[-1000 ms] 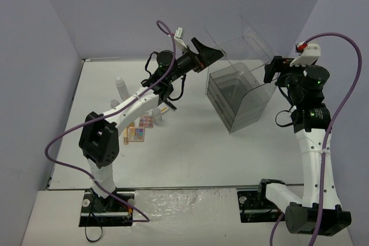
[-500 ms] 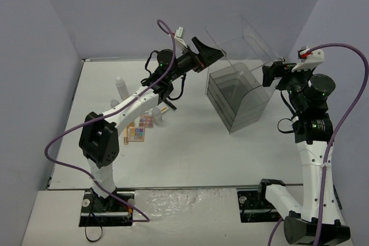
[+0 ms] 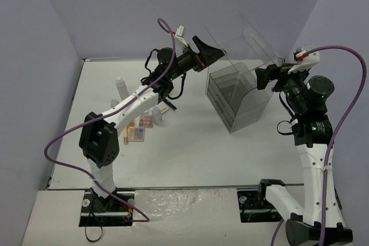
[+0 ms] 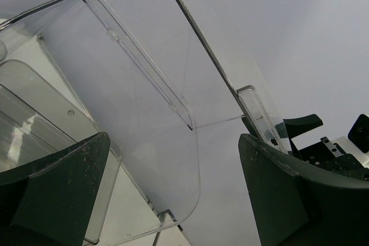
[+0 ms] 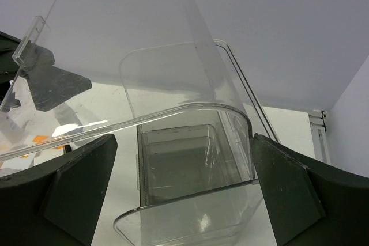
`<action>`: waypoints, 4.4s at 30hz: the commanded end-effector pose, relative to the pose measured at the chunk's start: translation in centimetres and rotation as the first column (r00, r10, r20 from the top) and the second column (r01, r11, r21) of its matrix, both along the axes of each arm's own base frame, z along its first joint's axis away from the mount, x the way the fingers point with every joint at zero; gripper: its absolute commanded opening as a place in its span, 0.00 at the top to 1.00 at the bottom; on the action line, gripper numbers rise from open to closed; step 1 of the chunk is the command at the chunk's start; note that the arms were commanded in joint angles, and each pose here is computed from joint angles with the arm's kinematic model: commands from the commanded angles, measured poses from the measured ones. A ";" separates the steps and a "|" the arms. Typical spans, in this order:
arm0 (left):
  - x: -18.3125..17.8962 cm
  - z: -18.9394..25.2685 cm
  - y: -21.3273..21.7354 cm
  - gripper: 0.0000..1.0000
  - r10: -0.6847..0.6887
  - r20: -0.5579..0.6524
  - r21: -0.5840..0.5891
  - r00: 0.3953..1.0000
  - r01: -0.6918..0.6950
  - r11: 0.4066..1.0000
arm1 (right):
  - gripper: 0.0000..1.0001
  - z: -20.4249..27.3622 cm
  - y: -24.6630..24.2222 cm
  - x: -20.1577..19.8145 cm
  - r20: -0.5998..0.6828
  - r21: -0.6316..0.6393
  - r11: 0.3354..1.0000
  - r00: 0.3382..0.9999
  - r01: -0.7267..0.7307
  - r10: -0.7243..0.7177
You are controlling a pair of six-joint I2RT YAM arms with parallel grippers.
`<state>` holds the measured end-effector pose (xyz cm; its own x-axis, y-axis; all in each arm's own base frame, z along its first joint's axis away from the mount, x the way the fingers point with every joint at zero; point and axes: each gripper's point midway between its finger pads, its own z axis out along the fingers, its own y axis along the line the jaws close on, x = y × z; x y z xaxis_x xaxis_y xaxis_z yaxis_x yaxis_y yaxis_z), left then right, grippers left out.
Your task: Organize the makeup
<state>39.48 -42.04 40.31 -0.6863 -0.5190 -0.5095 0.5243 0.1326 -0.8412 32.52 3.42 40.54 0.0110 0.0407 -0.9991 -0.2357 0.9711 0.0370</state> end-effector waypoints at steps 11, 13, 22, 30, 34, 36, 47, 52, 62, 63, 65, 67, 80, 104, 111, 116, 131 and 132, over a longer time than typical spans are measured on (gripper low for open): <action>-1.4 6.2 0.4 0.07 -0.012 0.125 -0.088 0.992 0.023 0.996 | 0.00 7.2 1.4 -1.4 0.214 -0.044 0.998 0.976 -0.039 0.047; -1.3 6.0 0.3 0.07 -0.013 0.121 -0.087 0.993 0.023 0.996 | 0.00 7.3 1.1 -1.3 0.216 -0.040 0.999 0.976 -0.020 0.028; -1.5 5.4 0.3 0.03 -0.015 0.118 -0.055 0.993 0.021 0.998 | 0.00 7.7 -0.1 -0.9 0.232 -0.022 0.999 0.972 0.050 -0.044; -1.7 1.9 2.0 0.03 0.037 0.154 0.138 0.987 -0.058 0.989 | 0.00 7.9 -0.4 -0.4 0.239 -0.008 0.998 0.969 0.068 -0.065; -1.6 -0.6 4.8 0.03 0.110 0.188 0.306 0.976 -0.164 0.938 | 0.00 8.0 -0.5 -0.1 0.243 -0.002 0.997 0.967 0.075 -0.072; -1.5 -1.1 6.8 0.03 0.147 0.250 0.384 0.957 -0.237 0.892 | 0.00 7.9 -0.5 0.1 0.241 0.000 0.997 0.968 0.073 -0.071; 2.6 -7.4 18.2 0.03 0.348 0.392 0.630 0.851 -0.525 0.572 | 0.00 7.5 -0.1 0.6 0.233 0.020 0.999 0.971 0.048 -0.051; 5.4 -10.3 20.9 0.03 0.383 0.428 0.653 0.819 -0.573 0.495 | 0.00 7.3 0.0 0.5 0.231 0.018 0.999 0.972 0.044 -0.047; 9.3 -13.8 21.3 0.03 0.351 0.500 0.655 0.791 -0.611 0.444 | 0.00 7.1 0.1 0.5 0.227 0.016 0.999 0.973 0.040 -0.043; 9.6 -14.2 21.2 0.03 0.350 0.497 0.658 0.794 -0.608 0.444 | 0.00 7.1 0.1 0.5 0.227 0.016 0.999 0.973 0.041 -0.043; 10.1 -14.5 20.9 0.03 0.348 0.500 0.652 0.793 -0.609 0.451 | 0.00 7.0 0.1 0.5 0.226 0.015 0.999 0.973 0.039 -0.042; 10.5 -14.9 20.8 0.03 0.350 0.502 0.653 0.791 -0.612 0.446 | 0.00 6.9 0.1 0.5 0.225 0.014 0.999 0.974 0.039 -0.041; 13.3 -19.1 20.5 0.10 0.342 0.496 0.700 0.799 -0.600 0.387 | 0.00 6.6 0.5 0.6 0.215 0.018 1.000 0.976 0.016 -0.020; 14.9 -20.7 19.5 0.52 0.355 0.489 0.683 0.797 -0.603 0.412 | 0.00 6.5 0.8 0.6 0.211 0.017 1.000 0.977 -0.001 -0.003; 14.5 -17.3 19.9 0.86 0.353 0.543 0.644 0.762 -0.647 0.408 | 0.00 6.4 0.8 0.4 0.212 0.015 1.000 0.977 0.002 -0.005; 13.5 -12.5 19.9 0.94 0.351 0.591 0.587 0.727 -0.685 0.432 | 0.00 6.3 0.8 0.5 0.208 0.016 1.000 0.978 -0.003 0.000; 5.2 0.3 10.9 0.96 0.190 0.670 0.426 0.717 -0.582 0.693 | 0.00 5.7 0.8 0.7 0.198 0.011 1.000 0.980 -0.001 -0.001; 4.7 0.8 10.3 0.96 0.182 0.673 0.417 0.717 -0.571 0.707 | 0.00 5.7 0.8 0.7 0.197 0.011 1.000 0.980 -0.001 -0.001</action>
